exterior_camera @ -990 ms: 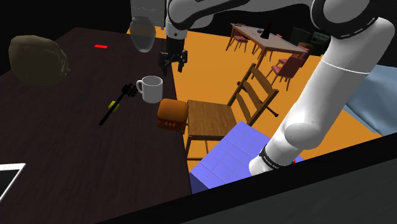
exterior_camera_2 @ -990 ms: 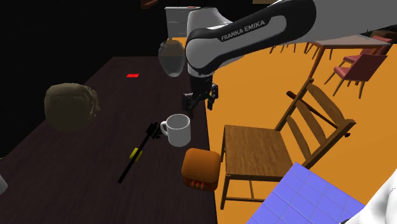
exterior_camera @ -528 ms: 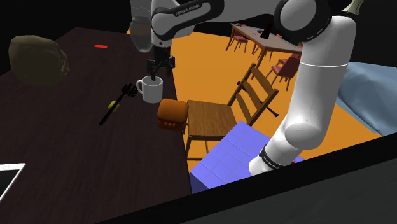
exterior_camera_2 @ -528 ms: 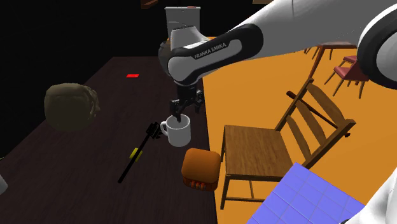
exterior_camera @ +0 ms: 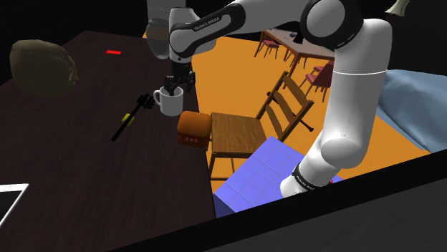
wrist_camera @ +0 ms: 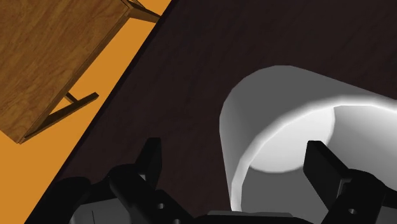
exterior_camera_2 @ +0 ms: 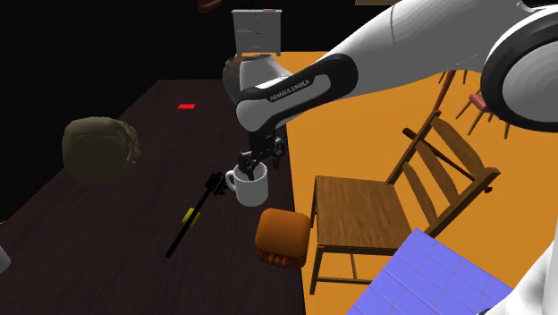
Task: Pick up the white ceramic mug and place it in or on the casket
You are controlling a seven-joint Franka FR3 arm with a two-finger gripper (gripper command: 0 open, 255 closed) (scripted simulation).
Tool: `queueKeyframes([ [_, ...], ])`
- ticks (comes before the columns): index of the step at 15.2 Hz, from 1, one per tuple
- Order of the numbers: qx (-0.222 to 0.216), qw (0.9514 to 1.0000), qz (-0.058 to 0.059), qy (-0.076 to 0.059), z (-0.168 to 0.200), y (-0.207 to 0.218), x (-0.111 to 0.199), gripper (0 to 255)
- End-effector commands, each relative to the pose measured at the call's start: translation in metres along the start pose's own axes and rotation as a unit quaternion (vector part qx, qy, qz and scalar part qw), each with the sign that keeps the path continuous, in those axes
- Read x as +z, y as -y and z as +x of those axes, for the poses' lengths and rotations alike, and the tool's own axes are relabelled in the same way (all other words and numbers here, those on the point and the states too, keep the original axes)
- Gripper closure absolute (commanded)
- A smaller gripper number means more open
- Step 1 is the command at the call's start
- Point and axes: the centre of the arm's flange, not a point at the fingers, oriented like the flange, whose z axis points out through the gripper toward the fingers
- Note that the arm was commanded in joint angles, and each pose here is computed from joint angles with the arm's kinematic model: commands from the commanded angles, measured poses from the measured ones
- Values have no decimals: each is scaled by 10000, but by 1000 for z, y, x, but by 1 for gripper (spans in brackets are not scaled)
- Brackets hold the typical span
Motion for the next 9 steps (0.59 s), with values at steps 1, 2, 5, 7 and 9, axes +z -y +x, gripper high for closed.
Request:
queueKeyframes([
  [1, 0, 10000, 1, -3, 1, 0, 2, 0],
  [2, 0, 10000, 1, -3, 1, 0, 2, 0],
  [5, 0, 10000, 1, -3, 1, 0, 2, 0],
  [7, 0, 10000, 1, -2, 1, 0, 2, 255],
  [9, 0, 10000, 1, -2, 1, 0, 2, 255],
])
